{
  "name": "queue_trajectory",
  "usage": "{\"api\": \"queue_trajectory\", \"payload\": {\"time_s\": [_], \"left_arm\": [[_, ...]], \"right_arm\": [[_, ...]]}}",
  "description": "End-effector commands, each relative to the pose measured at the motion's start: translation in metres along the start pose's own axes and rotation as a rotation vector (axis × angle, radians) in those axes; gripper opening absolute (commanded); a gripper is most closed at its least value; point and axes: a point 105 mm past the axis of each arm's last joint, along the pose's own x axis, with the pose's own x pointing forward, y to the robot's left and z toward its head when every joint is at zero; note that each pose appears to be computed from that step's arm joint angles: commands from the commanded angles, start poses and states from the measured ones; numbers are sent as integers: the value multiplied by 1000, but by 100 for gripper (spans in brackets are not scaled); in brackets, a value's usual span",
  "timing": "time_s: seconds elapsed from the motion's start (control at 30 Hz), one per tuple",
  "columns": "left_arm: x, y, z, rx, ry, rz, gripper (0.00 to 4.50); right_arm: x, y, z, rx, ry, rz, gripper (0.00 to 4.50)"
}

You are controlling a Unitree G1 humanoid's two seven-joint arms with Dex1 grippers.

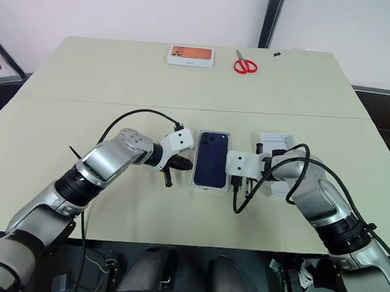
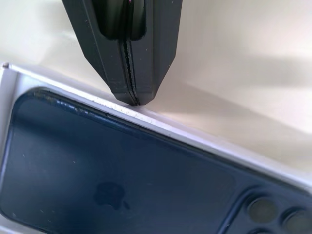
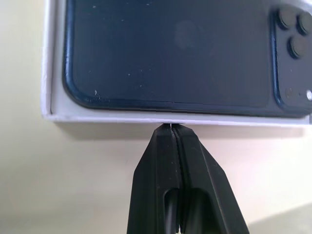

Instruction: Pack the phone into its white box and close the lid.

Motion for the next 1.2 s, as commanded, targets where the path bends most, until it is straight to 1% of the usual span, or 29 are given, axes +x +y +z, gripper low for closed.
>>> {"api": "queue_trajectory", "payload": {"time_s": [0.03,0.23,0.4,0.6,0.83,0.93,1.0,1.2], "left_arm": [[15,-24,19,65,-58,-108,3],[25,-33,29,79,-75,-146,3],[30,-43,37,100,-89,-186,3],[32,-40,40,99,-88,-177,3],[30,-36,36,92,-78,-163,3],[25,-30,32,77,-70,-140,3],[18,-23,25,71,-57,-112,3],[-21,-1,6,12,-70,-36,3]], "right_arm": [[-10,1,16,-43,-51,-12,0],[-19,4,5,-15,-13,-11,0],[-26,1,-4,2,19,-30,0],[-29,2,-8,6,31,-25,0],[-28,2,-8,7,31,-28,0],[-31,0,-10,2,43,-38,0],[-37,-6,-12,3,57,-67,0],[-66,-23,-11,31,50,-122,0]]}}
